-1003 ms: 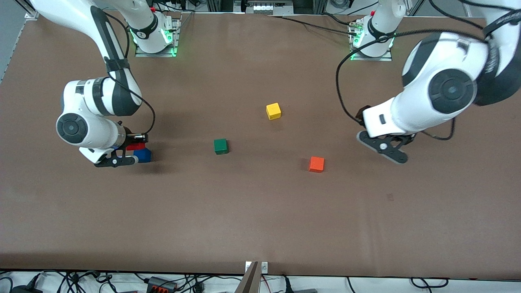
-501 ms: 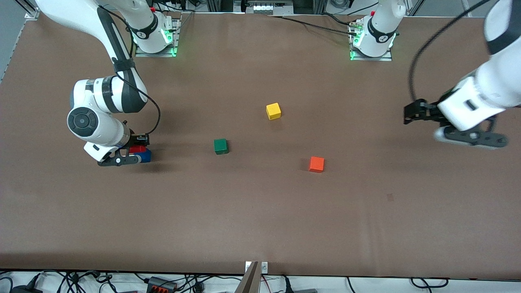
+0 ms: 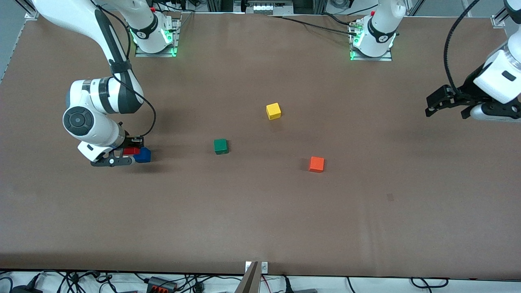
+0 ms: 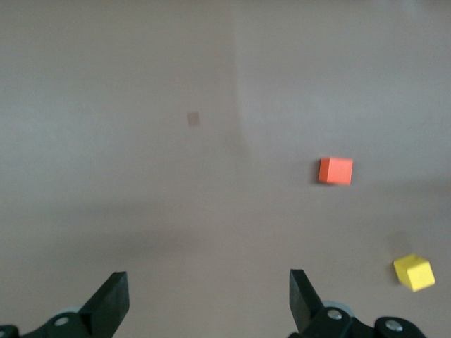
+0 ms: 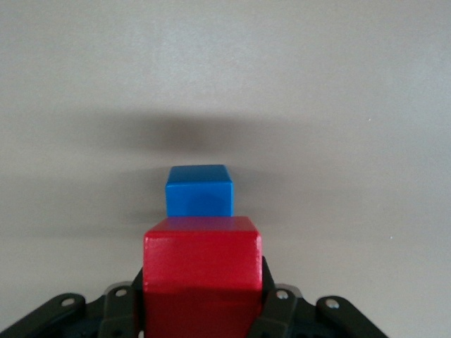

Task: Pass red block to right arm, stack on blue
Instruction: 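Lower the red cube onto the blue cube while the left gripper withdraws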

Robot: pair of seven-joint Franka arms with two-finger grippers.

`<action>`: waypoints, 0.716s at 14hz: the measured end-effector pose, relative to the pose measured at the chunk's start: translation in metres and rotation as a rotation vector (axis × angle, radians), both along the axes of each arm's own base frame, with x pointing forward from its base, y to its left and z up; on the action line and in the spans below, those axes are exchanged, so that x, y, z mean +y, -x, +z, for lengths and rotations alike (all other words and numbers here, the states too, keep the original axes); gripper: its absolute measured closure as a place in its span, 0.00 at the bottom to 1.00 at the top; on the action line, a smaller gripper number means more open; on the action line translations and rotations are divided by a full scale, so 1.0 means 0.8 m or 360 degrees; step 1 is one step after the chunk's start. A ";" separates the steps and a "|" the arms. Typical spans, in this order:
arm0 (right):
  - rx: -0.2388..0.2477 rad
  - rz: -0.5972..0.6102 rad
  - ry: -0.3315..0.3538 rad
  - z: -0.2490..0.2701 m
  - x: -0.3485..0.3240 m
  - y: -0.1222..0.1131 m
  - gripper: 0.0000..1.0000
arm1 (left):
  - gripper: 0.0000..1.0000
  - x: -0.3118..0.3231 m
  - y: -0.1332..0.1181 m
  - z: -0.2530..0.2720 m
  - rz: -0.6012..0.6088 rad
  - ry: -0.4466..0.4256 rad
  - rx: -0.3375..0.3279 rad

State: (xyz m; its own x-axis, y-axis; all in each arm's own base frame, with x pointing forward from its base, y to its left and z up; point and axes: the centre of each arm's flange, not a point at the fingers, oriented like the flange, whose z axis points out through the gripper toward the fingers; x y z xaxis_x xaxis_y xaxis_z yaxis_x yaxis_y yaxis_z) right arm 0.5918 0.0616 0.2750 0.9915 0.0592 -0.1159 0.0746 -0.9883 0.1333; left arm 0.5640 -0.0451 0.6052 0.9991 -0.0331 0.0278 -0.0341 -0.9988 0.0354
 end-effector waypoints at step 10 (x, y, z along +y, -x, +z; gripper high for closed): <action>-0.0195 -0.0080 -0.0050 -0.025 0.001 0.034 0.44 | 0.00 -0.004 0.014 0.015 -0.0014 -0.0013 0.0016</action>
